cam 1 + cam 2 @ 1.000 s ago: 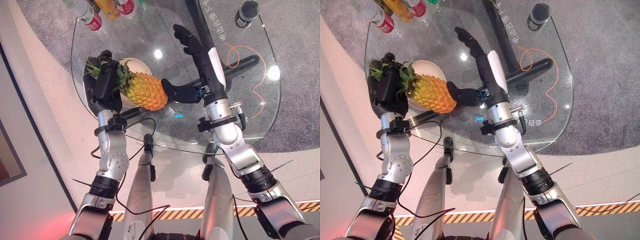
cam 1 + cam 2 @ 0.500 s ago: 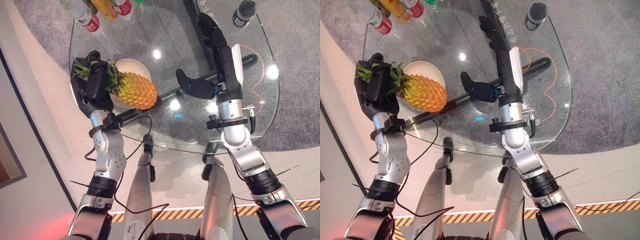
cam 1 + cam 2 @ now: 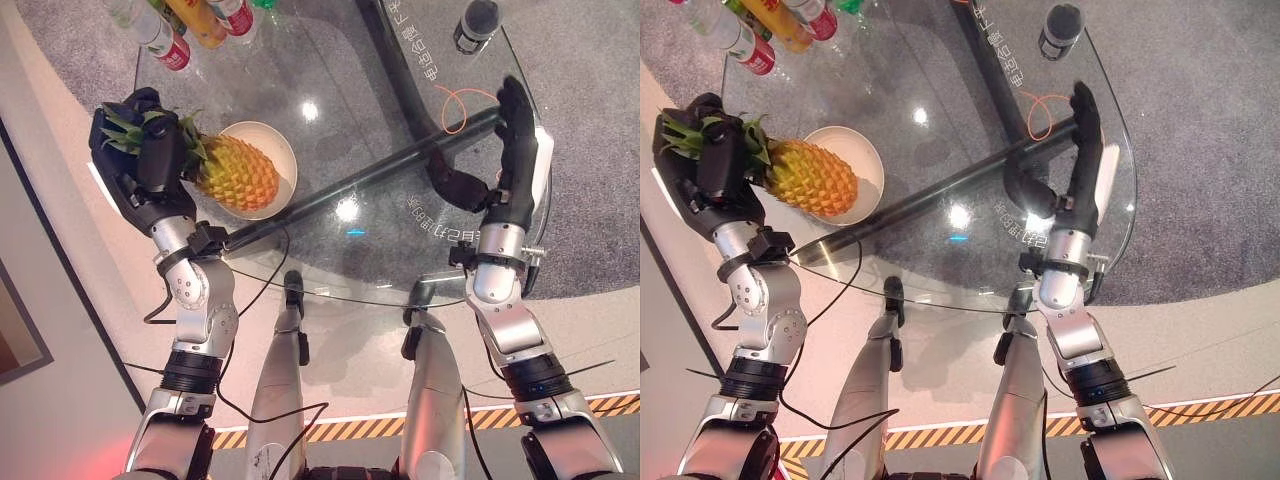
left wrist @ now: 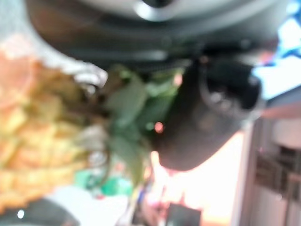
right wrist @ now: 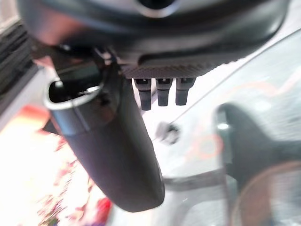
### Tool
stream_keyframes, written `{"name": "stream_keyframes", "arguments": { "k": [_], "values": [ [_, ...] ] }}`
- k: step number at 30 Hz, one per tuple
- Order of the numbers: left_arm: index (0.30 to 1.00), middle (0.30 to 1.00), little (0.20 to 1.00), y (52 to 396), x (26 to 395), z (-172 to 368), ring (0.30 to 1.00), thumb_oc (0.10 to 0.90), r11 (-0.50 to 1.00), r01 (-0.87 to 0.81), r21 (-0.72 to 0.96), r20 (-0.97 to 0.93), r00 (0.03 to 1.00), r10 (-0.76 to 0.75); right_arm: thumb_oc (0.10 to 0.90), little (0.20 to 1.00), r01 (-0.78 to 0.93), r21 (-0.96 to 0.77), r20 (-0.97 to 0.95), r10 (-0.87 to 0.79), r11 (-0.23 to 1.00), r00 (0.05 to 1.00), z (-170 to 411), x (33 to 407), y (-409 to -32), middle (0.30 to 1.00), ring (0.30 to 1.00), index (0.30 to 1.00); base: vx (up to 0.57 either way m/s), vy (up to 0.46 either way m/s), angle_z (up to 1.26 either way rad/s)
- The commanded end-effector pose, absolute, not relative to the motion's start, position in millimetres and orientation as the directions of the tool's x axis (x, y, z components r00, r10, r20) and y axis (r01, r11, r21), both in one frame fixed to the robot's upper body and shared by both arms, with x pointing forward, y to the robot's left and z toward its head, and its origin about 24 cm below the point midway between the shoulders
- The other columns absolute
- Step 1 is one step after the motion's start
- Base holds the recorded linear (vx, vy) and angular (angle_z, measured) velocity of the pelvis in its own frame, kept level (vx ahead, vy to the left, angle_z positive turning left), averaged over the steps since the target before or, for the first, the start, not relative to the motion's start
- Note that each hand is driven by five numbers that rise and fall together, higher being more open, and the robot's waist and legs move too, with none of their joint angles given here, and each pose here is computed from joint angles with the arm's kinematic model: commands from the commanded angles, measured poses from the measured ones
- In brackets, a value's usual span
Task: Pick up the fruit to the plate
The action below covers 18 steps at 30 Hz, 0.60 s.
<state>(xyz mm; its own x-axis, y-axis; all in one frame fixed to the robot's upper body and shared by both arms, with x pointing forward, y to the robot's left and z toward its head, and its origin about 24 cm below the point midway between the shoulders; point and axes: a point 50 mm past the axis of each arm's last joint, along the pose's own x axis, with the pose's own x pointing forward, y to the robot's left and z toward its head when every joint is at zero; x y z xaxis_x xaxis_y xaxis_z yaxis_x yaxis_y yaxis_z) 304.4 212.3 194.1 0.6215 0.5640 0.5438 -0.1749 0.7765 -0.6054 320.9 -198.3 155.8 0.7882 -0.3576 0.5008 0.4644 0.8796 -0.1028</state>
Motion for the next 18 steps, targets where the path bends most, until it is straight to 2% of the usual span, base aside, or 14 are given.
{"name": "stream_keyframes", "arguments": {
  "k": [1, 10, 18],
  "values": [
    [0.300, 0.300, 0.200, 226, 275, 256, 0.300, 0.100, 0.818, -0.059, -0.572, 0.774, 0.291, 0.562, 0.800, 0.900, 0.493, 0.102, 0.640, -0.436, 0.864, 0.632, 200, 312, -208, 0.900, 0.900, 0.900, 0.00, 0.000, 0.00],
    [0.300, 0.300, 0.200, 236, 287, 256, 0.300, 0.100, 0.814, -0.175, -0.554, 0.773, 0.256, 0.581, 0.800, 0.900, 0.586, 0.216, 0.426, -0.616, 0.781, 0.663, 166, 326, -245, 0.900, 0.900, 0.900, 0.00, 0.000, 0.00],
    [0.300, 0.300, 0.200, 243, 295, 260, 0.300, 0.100, 0.812, -0.246, -0.529, 0.779, 0.238, 0.580, 0.800, 0.900, 0.705, 0.229, 0.294, -0.739, 0.671, 0.607, 143, 330, -276, 0.900, 0.900, 0.900, 0.00, 0.000, 0.00]
  ]
}}
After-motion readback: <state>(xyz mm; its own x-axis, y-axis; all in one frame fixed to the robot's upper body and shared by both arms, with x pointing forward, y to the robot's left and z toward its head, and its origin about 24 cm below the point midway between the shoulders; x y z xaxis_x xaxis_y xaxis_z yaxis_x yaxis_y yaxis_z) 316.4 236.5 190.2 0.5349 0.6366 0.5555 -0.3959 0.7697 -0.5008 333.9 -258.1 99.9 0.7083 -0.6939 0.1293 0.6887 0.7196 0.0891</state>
